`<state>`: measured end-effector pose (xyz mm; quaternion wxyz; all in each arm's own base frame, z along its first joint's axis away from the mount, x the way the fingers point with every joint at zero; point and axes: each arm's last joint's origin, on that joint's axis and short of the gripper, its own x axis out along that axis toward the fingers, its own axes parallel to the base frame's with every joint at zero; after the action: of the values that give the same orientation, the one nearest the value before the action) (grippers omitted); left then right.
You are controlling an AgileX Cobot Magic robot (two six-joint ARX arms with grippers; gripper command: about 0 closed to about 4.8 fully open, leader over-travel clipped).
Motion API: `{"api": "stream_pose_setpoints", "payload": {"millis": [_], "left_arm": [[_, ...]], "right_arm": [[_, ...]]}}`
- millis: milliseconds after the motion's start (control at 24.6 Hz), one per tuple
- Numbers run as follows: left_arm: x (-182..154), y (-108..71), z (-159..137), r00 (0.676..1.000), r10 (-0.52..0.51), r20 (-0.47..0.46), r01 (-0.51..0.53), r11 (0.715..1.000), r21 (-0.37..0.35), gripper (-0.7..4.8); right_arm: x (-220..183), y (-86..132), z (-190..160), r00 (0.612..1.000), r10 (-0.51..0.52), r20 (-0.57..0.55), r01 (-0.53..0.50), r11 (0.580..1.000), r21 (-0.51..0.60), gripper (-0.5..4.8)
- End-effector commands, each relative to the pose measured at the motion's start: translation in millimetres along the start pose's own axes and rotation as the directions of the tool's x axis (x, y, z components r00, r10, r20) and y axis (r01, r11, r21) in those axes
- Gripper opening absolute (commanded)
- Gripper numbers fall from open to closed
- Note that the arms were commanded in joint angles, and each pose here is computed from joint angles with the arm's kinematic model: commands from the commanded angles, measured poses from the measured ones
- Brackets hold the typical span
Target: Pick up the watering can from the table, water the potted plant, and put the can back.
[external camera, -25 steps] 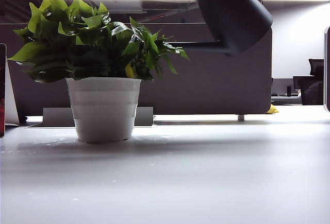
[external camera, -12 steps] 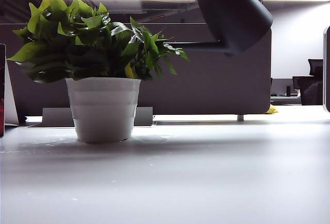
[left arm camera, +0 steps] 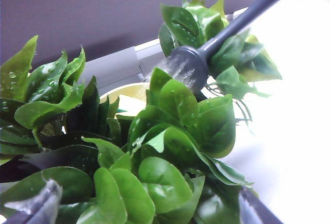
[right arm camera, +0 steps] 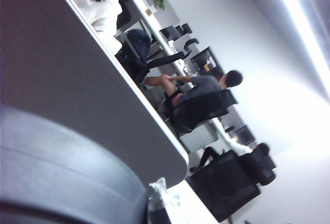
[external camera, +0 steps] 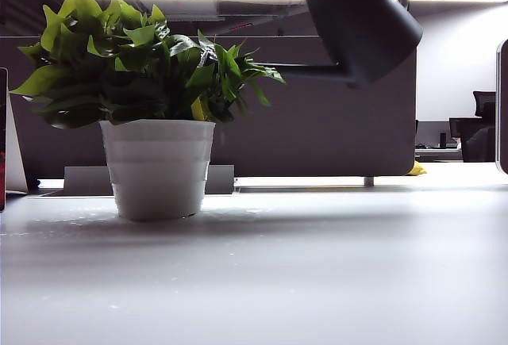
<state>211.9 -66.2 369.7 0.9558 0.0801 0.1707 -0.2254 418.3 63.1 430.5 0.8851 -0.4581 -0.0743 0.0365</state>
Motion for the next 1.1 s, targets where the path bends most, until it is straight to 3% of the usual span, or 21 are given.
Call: {"api": "stream_pose_setpoints", "payload": {"millis": [41, 325, 488, 691, 854, 1098], "left_arm": [[-1, 0.1, 3, 1.000, 0.002, 0.018, -0.002, 1.000, 0.006, 4.79], [-1, 0.1, 3, 1.000, 0.001, 0.018, -0.002, 1.000, 0.006, 4.79], [-1, 0.1, 3, 1.000, 0.001, 0.018, -0.002, 1.000, 0.006, 4.79], [-1, 0.1, 3, 1.000, 0.002, 0.020, -0.002, 1.000, 0.006, 4.79], [-1, 0.0, 4, 0.999, -0.004, 0.033, 0.004, 1.000, 0.005, 4.79], [-1, -2.4, 5, 0.999, -0.014, 0.037, 0.014, 1.000, 0.009, 4.79]], "right_arm": [[-11, -31, 16, 0.983, -0.163, 0.089, 0.153, 0.982, 0.113, -0.05], [-11, -33, 3, 0.991, -0.130, 0.038, 0.114, 0.952, 0.283, -0.05], [-11, -34, -4, 0.995, -0.083, 0.059, 0.051, 0.907, 0.419, -0.05], [-11, -29, -6, 0.998, 0.001, 0.067, -0.034, 0.875, 0.483, -0.05], [-11, -25, -7, 0.992, 0.071, 0.103, -0.119, 0.793, 0.597, -0.05], [-12, -20, -8, 0.981, 0.104, 0.162, -0.185, 0.744, 0.642, -0.05]]}}
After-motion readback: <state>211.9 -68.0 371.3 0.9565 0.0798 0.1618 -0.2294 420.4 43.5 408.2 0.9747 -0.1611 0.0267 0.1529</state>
